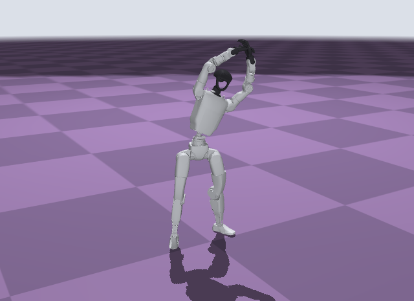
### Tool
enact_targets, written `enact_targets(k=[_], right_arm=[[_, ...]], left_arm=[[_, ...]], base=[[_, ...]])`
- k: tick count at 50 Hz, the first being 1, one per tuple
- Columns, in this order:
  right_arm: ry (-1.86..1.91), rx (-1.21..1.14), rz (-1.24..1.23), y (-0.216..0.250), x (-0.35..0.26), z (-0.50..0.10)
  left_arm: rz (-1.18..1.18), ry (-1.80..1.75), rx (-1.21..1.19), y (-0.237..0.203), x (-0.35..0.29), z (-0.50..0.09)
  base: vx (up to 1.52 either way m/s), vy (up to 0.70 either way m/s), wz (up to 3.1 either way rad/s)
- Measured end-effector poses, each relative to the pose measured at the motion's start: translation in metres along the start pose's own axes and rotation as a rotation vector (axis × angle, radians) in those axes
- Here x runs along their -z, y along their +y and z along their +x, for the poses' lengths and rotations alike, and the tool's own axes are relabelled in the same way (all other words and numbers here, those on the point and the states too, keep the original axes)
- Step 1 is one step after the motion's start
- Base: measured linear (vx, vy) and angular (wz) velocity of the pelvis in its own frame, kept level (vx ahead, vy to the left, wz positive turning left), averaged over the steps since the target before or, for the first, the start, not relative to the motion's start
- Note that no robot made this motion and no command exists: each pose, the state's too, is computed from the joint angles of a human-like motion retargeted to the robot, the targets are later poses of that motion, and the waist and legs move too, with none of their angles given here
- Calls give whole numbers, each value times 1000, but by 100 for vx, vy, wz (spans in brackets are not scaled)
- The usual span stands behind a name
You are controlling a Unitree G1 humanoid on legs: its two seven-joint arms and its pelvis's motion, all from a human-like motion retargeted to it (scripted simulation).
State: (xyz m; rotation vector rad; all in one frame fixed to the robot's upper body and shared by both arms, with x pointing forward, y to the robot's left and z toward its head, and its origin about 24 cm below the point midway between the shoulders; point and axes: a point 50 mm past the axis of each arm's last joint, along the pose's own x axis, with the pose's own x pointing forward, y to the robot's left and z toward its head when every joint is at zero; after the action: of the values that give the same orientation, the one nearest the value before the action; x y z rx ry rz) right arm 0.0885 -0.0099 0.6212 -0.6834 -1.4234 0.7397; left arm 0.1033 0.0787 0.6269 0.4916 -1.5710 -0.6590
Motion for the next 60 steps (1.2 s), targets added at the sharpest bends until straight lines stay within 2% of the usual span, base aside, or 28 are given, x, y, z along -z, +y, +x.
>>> enact_targets(k=[15, 26, 34, 45, 60], right_arm=[[-22, -165, -5, 59, -1, 31], [-16, -216, -4, 75, 0, 37], [6, -182, 1, 60, 7, 29], [46, -55, 58, 13, 27, -5], [51, 64, 267, -20, 39, -31]], left_arm=[[48, 28, -132, 46, 0, -43], [30, 31, -167, 53, 9, -58], [5, 25, -135, 40, 18, -50], [-5, 28, -22, 0, 27, -20], [10, 47, 17, -28, 19, 14]], base=[[0, 2, 0], [0, 0, 0], [-2, 1, 9], [-2, 3, 19], [0, 0, 0]])
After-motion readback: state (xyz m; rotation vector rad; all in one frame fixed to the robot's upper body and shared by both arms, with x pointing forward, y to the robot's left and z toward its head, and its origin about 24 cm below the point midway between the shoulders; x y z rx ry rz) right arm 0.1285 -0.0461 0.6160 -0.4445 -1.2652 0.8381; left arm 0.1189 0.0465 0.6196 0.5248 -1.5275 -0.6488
